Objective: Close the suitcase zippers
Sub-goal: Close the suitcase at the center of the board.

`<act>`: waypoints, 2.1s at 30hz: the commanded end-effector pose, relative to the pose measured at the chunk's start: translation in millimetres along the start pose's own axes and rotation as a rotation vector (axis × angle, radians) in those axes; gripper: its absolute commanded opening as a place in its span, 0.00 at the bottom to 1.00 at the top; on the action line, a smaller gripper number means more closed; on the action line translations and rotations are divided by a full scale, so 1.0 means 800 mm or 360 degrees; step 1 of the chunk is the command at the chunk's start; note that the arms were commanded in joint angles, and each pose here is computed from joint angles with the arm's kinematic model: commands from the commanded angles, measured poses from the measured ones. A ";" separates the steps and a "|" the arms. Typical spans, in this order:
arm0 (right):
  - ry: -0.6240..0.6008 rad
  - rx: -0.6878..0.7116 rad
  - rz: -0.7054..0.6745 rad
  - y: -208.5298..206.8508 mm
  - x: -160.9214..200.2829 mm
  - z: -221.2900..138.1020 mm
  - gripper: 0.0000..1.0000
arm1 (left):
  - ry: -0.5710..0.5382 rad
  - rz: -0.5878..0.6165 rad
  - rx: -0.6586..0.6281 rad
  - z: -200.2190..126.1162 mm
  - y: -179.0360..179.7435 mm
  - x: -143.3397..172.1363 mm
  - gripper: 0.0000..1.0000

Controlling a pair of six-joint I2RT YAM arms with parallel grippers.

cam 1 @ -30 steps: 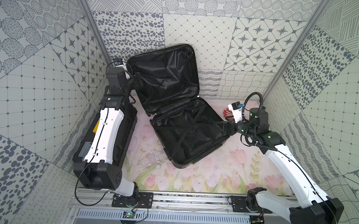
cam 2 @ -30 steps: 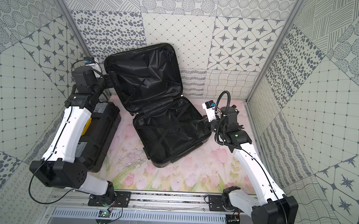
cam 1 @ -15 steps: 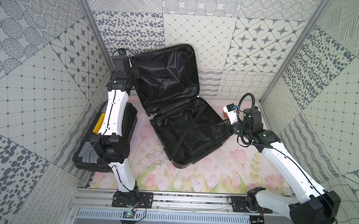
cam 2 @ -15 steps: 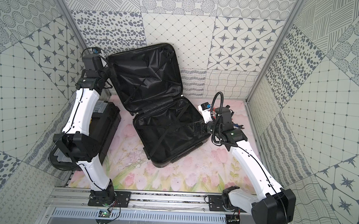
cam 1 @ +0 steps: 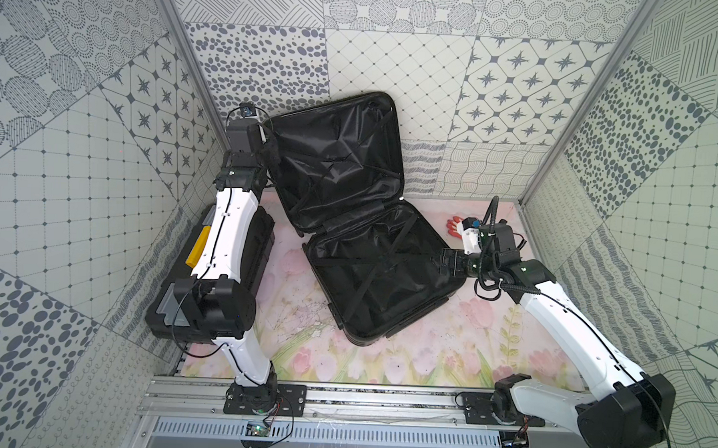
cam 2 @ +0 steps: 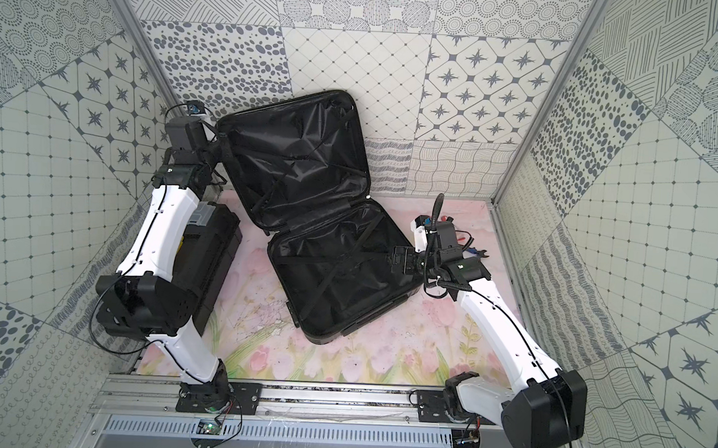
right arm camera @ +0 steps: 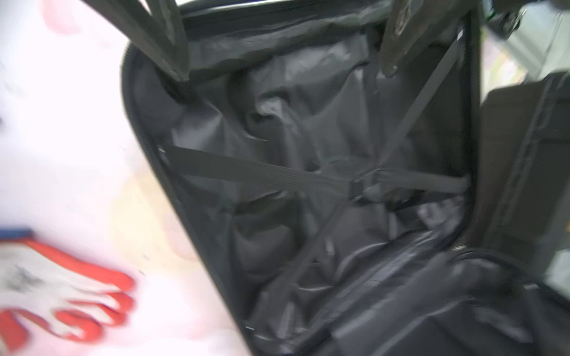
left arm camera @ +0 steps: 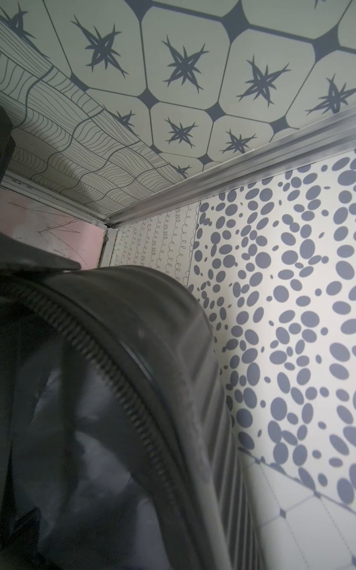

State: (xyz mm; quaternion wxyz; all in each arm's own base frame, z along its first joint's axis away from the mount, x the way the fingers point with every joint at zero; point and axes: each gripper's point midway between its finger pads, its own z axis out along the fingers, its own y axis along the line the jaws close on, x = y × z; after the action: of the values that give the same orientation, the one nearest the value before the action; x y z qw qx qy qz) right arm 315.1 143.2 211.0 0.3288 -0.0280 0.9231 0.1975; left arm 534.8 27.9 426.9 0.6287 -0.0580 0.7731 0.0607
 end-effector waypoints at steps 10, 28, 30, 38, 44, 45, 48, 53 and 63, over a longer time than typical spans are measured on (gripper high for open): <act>0.0185 0.0690 0.0537 -0.107 0.072 -0.002 0.92 | -0.0453 0.0234 0.0374 -0.073 -0.077 -0.053 0.00; 0.0194 0.0499 0.0872 -0.083 0.072 0.058 0.01 | -0.0482 0.0179 0.1032 -0.239 -0.179 0.010 0.00; 0.0182 0.0477 0.0883 -0.078 0.067 0.062 0.00 | -0.0434 0.0190 0.1118 -0.260 -0.182 0.031 0.00; 0.0064 0.0346 0.1050 -0.057 0.040 0.080 0.00 | -0.0318 0.0043 0.1319 -0.323 -0.177 0.089 0.02; -0.0083 0.0288 0.1026 -0.047 0.000 0.090 0.07 | -0.0146 -0.0020 0.1280 -0.337 -0.162 0.139 0.08; -0.0090 0.0291 0.1011 -0.047 -0.004 0.091 0.10 | -0.0115 -0.0055 0.1287 -0.340 -0.161 0.148 0.10; -0.0107 0.0305 0.0970 -0.050 -0.007 0.094 0.22 | -0.0007 -0.0106 0.1295 -0.348 -0.157 0.175 0.14; -0.0107 0.0329 0.0918 -0.060 0.003 0.090 0.32 | 0.0104 -0.0206 0.1269 -0.360 -0.146 0.210 0.20; -0.0140 0.0397 0.0828 -0.094 0.019 0.033 0.50 | 0.0368 -0.0298 0.1203 -0.386 -0.124 0.270 0.39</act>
State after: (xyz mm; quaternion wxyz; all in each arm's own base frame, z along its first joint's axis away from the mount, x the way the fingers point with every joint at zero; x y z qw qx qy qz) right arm 339.0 93.7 146.0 0.2934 0.2719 0.9017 0.1643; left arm 231.4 -116.4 293.0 0.5740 0.1249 0.7745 -0.2347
